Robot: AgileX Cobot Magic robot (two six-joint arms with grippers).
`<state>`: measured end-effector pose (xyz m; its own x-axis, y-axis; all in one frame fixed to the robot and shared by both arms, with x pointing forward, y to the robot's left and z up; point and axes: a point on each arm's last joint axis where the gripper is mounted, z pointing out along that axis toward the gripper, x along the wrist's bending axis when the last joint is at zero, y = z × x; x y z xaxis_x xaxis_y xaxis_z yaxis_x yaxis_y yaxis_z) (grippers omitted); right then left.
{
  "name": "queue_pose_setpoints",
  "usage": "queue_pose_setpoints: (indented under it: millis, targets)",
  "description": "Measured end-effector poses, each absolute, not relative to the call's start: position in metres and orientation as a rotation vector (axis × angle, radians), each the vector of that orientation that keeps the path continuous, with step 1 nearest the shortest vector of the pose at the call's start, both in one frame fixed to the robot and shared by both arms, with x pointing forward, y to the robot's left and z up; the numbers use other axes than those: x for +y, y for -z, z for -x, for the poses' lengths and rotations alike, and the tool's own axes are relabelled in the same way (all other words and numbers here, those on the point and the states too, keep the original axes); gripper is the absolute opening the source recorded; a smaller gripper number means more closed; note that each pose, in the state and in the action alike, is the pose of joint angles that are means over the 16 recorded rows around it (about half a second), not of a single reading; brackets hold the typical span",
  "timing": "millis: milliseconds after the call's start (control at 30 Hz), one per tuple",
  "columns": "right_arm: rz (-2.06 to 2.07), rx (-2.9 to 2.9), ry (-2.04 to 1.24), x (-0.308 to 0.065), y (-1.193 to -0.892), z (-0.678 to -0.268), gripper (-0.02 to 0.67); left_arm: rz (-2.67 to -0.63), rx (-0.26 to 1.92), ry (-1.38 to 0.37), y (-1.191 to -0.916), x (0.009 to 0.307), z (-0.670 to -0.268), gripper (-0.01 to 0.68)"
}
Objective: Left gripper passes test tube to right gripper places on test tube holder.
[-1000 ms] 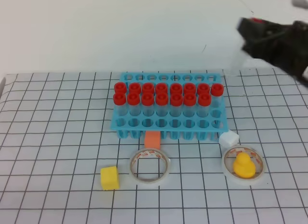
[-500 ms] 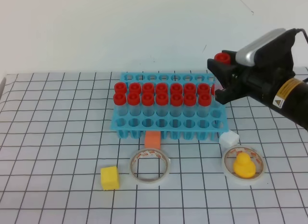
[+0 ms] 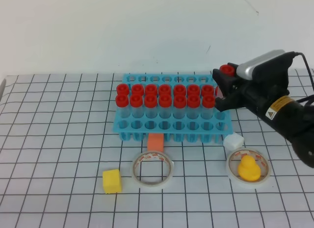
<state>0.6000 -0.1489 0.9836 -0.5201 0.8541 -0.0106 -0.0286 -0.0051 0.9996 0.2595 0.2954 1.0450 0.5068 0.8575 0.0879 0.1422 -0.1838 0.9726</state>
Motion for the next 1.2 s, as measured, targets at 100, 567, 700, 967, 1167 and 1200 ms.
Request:
queue_pose_setpoints:
  millis: [100,567,700,967,1167,1200]
  targets:
    - [-0.881,1.546,-1.609,-0.150,-0.975,-0.603,0.281,-1.650,0.866,-0.812,-1.045,0.295,-0.260,-0.001]
    - [-0.917,1.508,-1.575,-0.152,-0.954,-0.610,0.281,-1.650,0.866,-0.812,-1.045,0.295,-0.260,-0.001]
    - [-0.930,1.524,-1.563,-0.152,-0.952,-0.610,0.281,-1.650,0.866,-0.812,-1.045,0.295,-0.260,-0.001]
    - [-0.950,1.544,-1.551,-0.152,-0.947,-0.610,0.281,-1.650,0.866,-0.812,-1.045,0.295,-0.260,-0.001]
    - [-0.937,1.520,-1.576,-0.152,-0.942,-0.611,0.281,-1.650,0.866,-0.812,-1.045,0.295,-0.260,-0.001]
    - [-0.934,1.514,-1.582,-0.151,-0.941,-0.612,0.281,-1.650,0.866,-0.812,-1.045,0.295,-0.260,-0.001]
